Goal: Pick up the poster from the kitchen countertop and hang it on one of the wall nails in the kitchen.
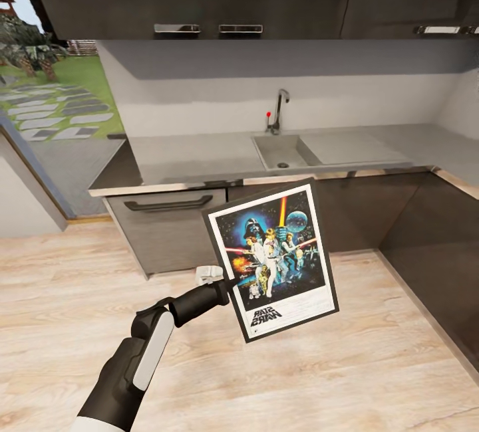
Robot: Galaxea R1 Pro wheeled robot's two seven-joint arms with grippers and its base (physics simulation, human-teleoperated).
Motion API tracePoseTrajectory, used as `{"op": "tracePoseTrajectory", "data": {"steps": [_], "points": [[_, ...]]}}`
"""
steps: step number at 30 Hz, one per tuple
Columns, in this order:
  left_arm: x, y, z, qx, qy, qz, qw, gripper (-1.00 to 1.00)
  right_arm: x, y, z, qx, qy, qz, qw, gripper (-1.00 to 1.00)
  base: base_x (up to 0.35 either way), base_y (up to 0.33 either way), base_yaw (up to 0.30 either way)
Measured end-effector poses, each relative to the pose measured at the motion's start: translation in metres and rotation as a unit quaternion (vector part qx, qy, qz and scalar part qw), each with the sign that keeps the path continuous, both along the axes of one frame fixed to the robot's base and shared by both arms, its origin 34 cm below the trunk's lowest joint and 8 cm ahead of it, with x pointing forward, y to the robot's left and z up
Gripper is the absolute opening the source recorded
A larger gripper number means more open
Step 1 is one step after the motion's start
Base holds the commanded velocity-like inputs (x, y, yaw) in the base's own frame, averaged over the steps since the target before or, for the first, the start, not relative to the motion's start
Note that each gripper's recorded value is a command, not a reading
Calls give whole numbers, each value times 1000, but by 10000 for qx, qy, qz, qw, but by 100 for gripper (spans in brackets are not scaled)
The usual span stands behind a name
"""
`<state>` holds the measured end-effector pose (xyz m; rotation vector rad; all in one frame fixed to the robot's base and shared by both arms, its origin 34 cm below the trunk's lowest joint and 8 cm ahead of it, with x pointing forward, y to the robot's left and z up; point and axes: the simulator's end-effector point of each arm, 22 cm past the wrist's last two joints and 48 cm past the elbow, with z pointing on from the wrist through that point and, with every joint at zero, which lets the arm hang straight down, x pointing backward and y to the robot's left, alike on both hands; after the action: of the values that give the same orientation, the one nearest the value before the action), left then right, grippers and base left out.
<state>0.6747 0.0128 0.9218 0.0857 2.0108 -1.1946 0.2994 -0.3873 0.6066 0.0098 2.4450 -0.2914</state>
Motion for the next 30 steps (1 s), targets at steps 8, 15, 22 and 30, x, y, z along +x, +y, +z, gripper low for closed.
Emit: {"op": "tracePoseTrajectory", "data": {"steps": [8, 15, 22, 30], "points": [[0, 0, 7, 0, -63, 0, 10000, -100, 4, 0, 2, 0, -65, 0, 10000, 100, 0, 0, 0], [0, 0, 13, 1, -122, 0, 9999, -100, 8, 0, 4, 0, -123, 0, 9999, 100, 0, 0, 0], [0, 0, 19, -1, -181, -3, 9998, -100, 12, 0, 6, 0, -180, 0, 9998, 100, 0, 0, 0], [0, 0, 27, -2, -248, -4, 9997, -100, 16, 0, 9, 0, -245, 0, 9997, 100, 0, 0, 0]]}}
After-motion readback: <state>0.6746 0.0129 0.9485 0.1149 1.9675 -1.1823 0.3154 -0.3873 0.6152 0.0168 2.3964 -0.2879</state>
